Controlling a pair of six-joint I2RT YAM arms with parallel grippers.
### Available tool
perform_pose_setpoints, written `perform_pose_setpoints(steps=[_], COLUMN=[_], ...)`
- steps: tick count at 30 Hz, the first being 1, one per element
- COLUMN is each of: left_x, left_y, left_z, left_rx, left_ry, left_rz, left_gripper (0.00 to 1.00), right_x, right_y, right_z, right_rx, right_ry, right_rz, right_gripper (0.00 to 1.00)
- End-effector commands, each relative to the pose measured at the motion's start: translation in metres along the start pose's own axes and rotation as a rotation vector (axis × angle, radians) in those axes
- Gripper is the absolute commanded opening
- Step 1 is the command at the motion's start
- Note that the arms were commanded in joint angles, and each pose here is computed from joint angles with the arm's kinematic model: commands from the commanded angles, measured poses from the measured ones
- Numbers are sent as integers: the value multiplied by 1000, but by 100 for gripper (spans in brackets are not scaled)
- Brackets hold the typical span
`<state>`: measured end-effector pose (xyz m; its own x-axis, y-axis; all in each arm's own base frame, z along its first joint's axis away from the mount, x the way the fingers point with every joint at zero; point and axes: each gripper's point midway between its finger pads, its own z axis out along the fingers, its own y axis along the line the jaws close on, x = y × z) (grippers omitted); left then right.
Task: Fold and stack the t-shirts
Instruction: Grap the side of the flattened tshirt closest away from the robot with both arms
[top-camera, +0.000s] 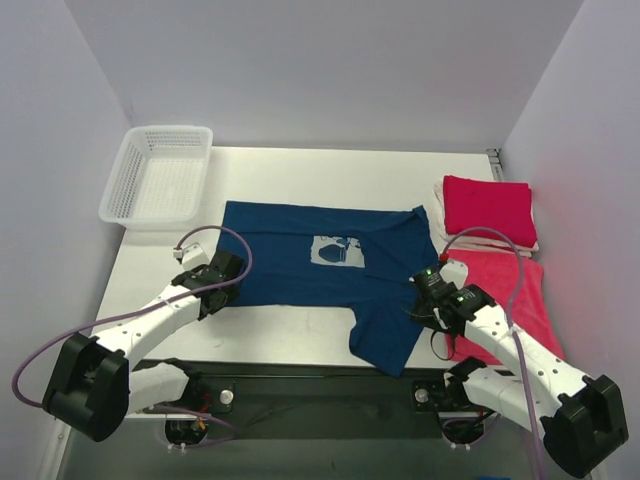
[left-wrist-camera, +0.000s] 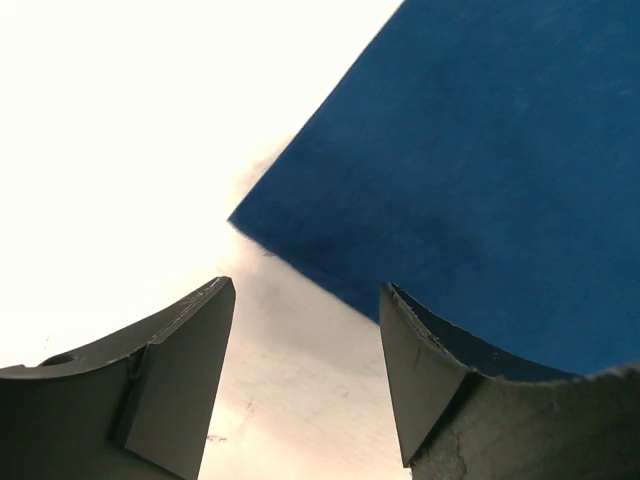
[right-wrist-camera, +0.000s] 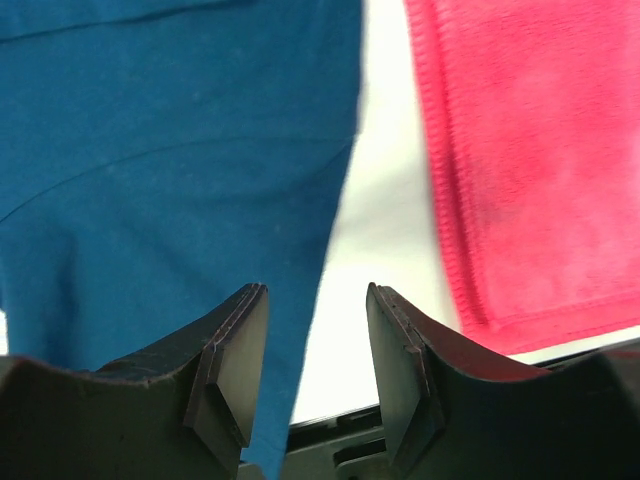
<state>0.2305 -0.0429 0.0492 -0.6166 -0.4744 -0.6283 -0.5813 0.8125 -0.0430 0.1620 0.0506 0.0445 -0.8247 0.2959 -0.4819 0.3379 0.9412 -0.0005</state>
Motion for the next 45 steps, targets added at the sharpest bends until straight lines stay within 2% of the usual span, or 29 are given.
perform_pose_setpoints(steps=[1,6,12,20,24,25,27,28,32,45], left_x=[7,2,-7,-3,0,-1,-1,-1,-3,-25], left_y=[14,22,18,13,14,13,15,15,13,4], left_z=[4,15,27,37,40,41,41,41,38,21], left_rx=[-74,-137,-131,-149,-149,-141,-143,-139,-118,-61], left_ry=[8,-1,10,57,80,81,87,88,91,43], left_rz=[-24,-45,-94,-57,-53,-61,-64,-66,-72,-79], left_gripper=[70,72,71,61,51,42,34,24,2,0], right_x=[6,6,14,33,37,38,39,40,47,95], right_y=[3,13,17,18,19,18,19,18,14,10], right_z=[0,-1,1,4,3,3,2,2,1,-20], right_rx=[2,-8,-2,4,8,11,10,17,32,-43], right_ry=[14,13,40,86,97,100,101,108,131,220], right_rz=[17,-16,-60,-74,-82,-83,-93,-97,-131,-218], right_gripper=[44,44,44,42,41,41,41,41,41,43])
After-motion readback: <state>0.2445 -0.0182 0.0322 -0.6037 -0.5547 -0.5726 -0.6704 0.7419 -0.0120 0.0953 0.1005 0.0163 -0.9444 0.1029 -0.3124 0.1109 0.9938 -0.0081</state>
